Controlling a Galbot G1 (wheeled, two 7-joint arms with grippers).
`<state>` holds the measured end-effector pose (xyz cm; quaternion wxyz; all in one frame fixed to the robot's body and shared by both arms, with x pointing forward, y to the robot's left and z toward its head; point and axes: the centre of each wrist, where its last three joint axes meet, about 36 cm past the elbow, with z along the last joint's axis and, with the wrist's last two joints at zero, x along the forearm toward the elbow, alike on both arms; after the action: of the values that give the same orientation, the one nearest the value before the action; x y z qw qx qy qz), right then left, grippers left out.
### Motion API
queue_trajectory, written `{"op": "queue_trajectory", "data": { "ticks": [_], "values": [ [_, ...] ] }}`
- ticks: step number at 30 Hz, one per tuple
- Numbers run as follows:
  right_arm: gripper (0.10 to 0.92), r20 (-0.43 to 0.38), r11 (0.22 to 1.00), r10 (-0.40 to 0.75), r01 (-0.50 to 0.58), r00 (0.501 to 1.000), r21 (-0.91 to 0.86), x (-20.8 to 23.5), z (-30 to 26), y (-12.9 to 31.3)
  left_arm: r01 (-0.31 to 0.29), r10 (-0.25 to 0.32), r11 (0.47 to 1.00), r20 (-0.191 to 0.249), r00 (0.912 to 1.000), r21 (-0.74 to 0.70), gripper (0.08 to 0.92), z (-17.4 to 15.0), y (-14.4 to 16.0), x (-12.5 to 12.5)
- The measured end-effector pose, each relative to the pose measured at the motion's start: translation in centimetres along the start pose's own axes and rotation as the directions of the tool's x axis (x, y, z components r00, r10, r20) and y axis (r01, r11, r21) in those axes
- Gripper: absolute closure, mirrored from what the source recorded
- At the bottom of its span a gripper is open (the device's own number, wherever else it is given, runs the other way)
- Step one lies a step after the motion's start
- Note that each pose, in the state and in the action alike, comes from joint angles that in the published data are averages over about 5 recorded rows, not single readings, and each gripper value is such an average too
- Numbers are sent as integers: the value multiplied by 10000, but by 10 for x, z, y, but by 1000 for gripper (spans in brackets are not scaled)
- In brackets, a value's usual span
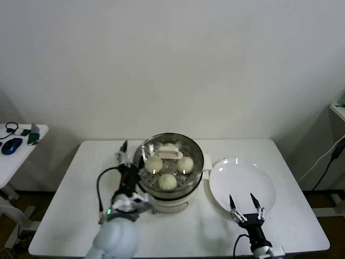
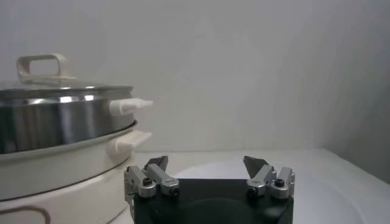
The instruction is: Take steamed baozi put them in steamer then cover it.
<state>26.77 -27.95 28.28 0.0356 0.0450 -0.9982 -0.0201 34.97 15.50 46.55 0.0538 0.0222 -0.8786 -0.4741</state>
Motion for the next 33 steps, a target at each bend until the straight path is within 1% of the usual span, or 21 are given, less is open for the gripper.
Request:
{"op": "queue_trajectory", "data": {
  "ticks": [2,4,7,12,17,24,29,33],
  "values": [
    [200,100,10000,40,-40,9999,47,-1,0,-1,-95,101,9964,-70,9999,844,177,19,11,-4],
    [200,206,9999,67,-69,9998,107,-2,0,-3,-251,261,9842,-32,9997,1753,177,41,22,-7],
    [200,373,9997,94,-102,9993,204,-4,1,-6,-541,530,9475,122,9985,3151,177,77,35,-9],
    [200,650,9994,185,-203,9977,272,-8,3,-10,-1084,953,8453,520,9941,5232,177,130,41,0],
    [200,819,9989,332,-357,9961,293,-8,8,-14,-1263,973,7482,806,9920,6514,177,171,29,14],
    [200,810,9984,496,-516,9955,234,-4,15,-17,-1238,804,6538,941,9923,7465,177,202,-1,35],
    [200,822,9978,629,-643,9946,149,-1,20,-19,-1316,839,6087,1014,9913,7824,177,209,-20,49],
    [200,825,9973,711,-722,9941,101,2,22,-21,-1414,885,5852,1105,9899,7984,177,210,-32,57]
  ]
}}
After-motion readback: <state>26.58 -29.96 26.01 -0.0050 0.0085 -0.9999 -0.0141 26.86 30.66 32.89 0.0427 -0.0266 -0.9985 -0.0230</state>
